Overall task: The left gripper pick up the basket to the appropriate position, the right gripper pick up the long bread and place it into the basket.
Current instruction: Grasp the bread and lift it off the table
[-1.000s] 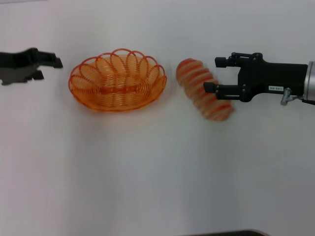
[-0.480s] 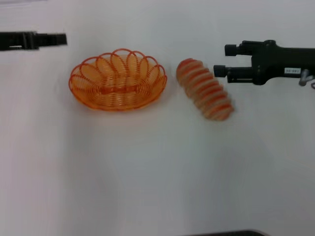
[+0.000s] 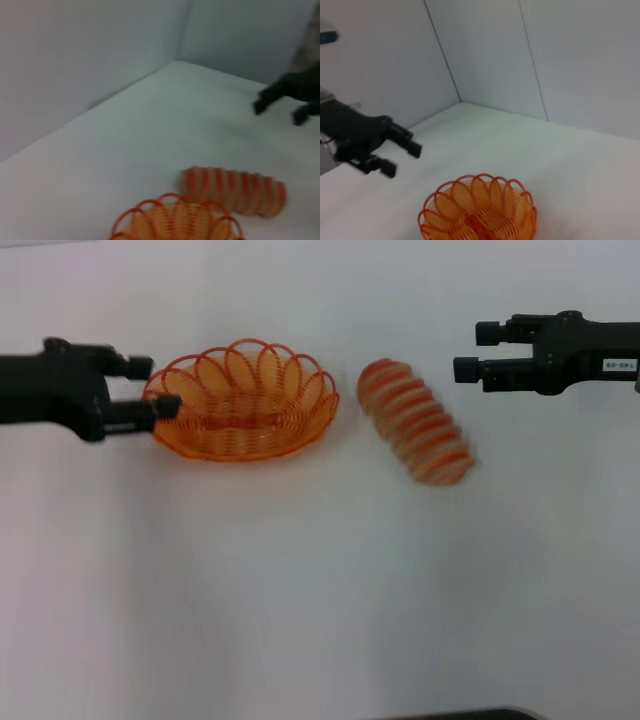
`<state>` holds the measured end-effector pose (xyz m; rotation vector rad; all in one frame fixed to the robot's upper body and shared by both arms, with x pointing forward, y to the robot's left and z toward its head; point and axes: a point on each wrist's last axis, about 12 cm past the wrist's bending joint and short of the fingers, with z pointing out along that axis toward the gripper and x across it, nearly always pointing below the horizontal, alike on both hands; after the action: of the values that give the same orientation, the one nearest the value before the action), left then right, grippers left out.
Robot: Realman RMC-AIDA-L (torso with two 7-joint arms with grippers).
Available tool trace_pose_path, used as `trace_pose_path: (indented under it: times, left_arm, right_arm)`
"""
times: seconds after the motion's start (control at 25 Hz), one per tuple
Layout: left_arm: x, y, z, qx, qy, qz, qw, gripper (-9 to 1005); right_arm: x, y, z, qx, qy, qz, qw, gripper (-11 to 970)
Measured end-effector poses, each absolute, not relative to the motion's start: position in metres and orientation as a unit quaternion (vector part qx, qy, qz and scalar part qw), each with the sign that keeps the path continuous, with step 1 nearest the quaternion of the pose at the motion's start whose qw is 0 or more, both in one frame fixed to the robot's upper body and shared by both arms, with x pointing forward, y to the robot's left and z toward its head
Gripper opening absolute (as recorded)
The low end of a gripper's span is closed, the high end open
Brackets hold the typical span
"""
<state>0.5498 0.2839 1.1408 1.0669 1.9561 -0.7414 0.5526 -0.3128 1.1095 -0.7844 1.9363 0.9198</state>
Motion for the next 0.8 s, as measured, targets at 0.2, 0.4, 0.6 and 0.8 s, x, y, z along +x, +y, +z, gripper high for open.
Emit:
trace_pose_path:
  times: [0.2,0.4,0.6,0.8]
  left_arm:
    - [0.534,0.297,1.134,0.434,0.737,-0.323,0.406,579]
    - [0.523,0.314,1.128,0.411,0.734,-0.335,0.424,540]
    - [0.519,0.32,1.12,0.388,0.752,-0.329,0.42,546]
    - [0.516,0.319,1.112,0.371,0.762,-0.328,0.417,608]
  right_arm:
    - [0.553,-0.317,1.114,-0.319,0.785,0.358,0.392,724]
    - [0.554,-0.315,1.118,-0.336,0.789,0.354,0.374,716]
    - [0.558,-0.314,1.119,-0.34,0.796,0.347,0.361,707]
    - [0.565,-0.311,1.12,-0.333,0.811,0.336,0.344,698]
